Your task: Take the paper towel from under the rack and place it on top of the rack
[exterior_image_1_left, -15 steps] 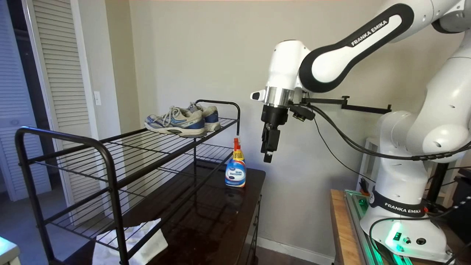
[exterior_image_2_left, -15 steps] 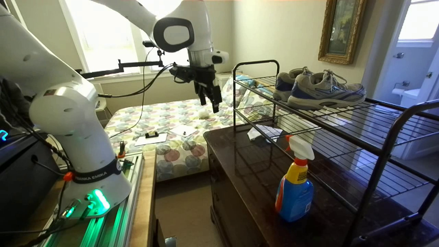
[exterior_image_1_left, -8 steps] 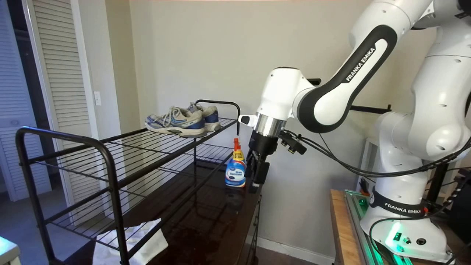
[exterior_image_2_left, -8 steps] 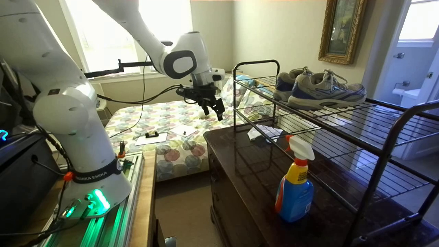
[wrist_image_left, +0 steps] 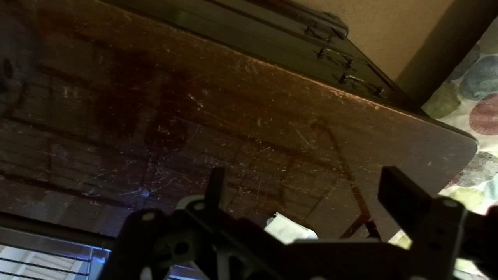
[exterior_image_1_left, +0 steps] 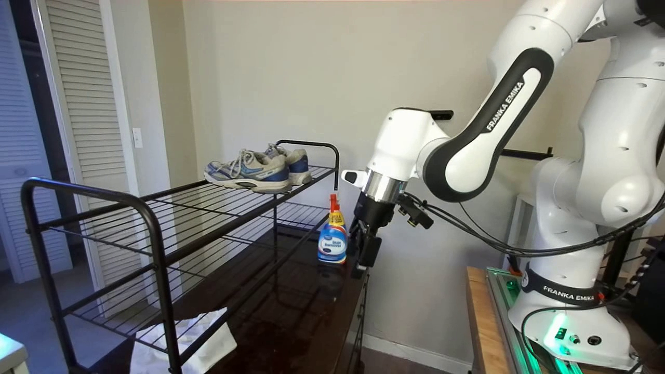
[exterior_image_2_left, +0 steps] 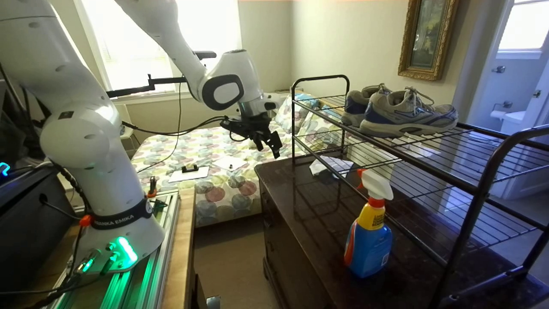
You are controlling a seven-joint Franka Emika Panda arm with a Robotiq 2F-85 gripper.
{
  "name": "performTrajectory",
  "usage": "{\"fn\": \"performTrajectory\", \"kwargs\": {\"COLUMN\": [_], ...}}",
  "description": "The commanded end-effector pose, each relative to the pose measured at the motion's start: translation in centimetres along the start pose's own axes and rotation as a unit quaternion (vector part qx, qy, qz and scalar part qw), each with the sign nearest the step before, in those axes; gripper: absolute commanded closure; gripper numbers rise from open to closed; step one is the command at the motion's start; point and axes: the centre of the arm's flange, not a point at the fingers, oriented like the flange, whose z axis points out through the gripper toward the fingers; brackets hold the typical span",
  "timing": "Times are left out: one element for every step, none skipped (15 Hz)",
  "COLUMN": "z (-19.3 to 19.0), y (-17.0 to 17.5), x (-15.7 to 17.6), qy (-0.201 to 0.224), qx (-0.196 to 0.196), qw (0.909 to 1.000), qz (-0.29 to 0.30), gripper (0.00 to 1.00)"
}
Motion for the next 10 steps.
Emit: {"fn": "performTrajectory", "kwargs": {"z": [7.3,8.6,9.9,10.9,11.8,12.6,13.8,14.8,11.7,12.7], "y": [1.5,1.7,1.5,1.4,0.9,0.2,-0.5,-1.3,0.8,0.3], "x": [-4.0,-4.4,-4.7,-4.7,-4.8,-5.4,-6.1,-6.7,-4.9,-5.6], "qy": [0.031,0.036,0.045,0.052,0.057,0.06,0.057,0.041,0.047,0.039], "qx": [-0.002,-0.004,-0.008,-0.009,-0.011,-0.012,-0.012,-0.012,-0.007,-0.005], "qw": [0.9991,0.9989,0.9985,0.9982,0.998,0.9979,0.9983,0.9991,0.9988,0.9992], "qz": [0.028,0.031,0.029,0.029,0.025,0.019,0.008,-0.004,0.014,0.01], "gripper": [0.0,0.0,0.0,0.0,0.0,0.0,0.0,0.0,0.0,0.0]}}
